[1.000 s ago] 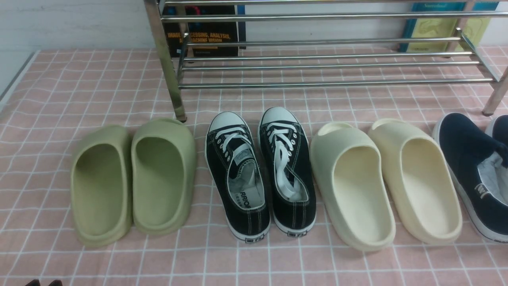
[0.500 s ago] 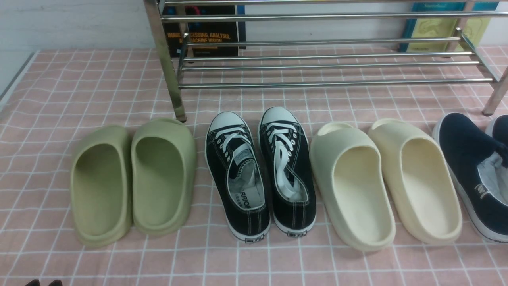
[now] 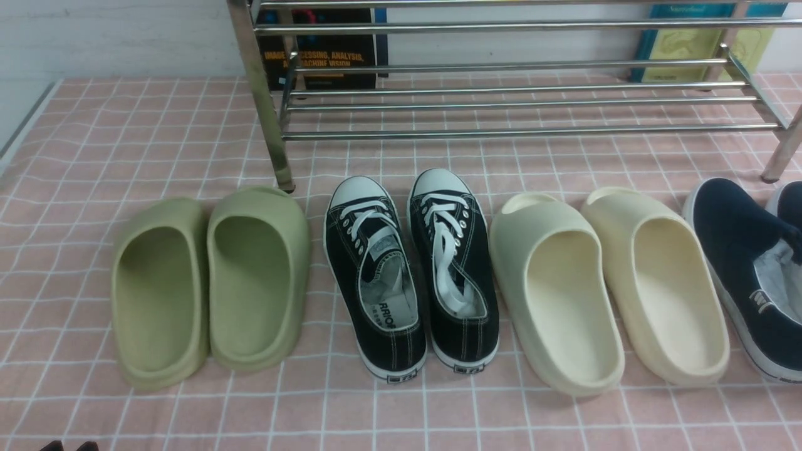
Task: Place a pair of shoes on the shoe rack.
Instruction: Use the right arm to grab the shoe closest to it
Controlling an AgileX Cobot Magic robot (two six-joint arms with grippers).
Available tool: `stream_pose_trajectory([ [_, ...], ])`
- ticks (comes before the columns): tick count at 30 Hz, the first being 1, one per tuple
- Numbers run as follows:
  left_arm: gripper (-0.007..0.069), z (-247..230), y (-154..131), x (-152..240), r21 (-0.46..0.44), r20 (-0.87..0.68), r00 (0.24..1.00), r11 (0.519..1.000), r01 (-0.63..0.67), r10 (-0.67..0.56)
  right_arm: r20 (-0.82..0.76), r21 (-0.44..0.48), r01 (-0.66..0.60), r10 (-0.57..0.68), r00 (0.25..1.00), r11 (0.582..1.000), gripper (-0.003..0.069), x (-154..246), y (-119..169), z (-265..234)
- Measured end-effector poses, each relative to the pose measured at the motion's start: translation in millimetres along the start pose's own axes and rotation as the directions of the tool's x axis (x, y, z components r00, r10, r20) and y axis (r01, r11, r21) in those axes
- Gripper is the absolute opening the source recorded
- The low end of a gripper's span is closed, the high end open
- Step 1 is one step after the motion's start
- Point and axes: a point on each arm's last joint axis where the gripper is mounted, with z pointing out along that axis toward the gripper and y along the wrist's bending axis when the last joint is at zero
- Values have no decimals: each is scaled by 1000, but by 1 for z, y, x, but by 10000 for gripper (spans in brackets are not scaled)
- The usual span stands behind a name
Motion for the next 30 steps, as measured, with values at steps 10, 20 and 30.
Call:
stream_pose_trajectory([
  [10, 239, 0, 0, 0, 0, 0, 1000, 1000, 0, 0, 623, -28, 17, 4, 782, 999, 48, -57, 3, -20],
  [20, 239, 0, 0, 0, 0, 0, 1000, 1000, 0, 0, 565, -18, 89, -63, 823, 996, 62, -55, 6, -15],
  [30, 239, 0, 0, 0, 0, 0, 1000, 1000, 0, 0, 105, -55, 61, -55, 993, 997, 74, -16, 6, 3],
])
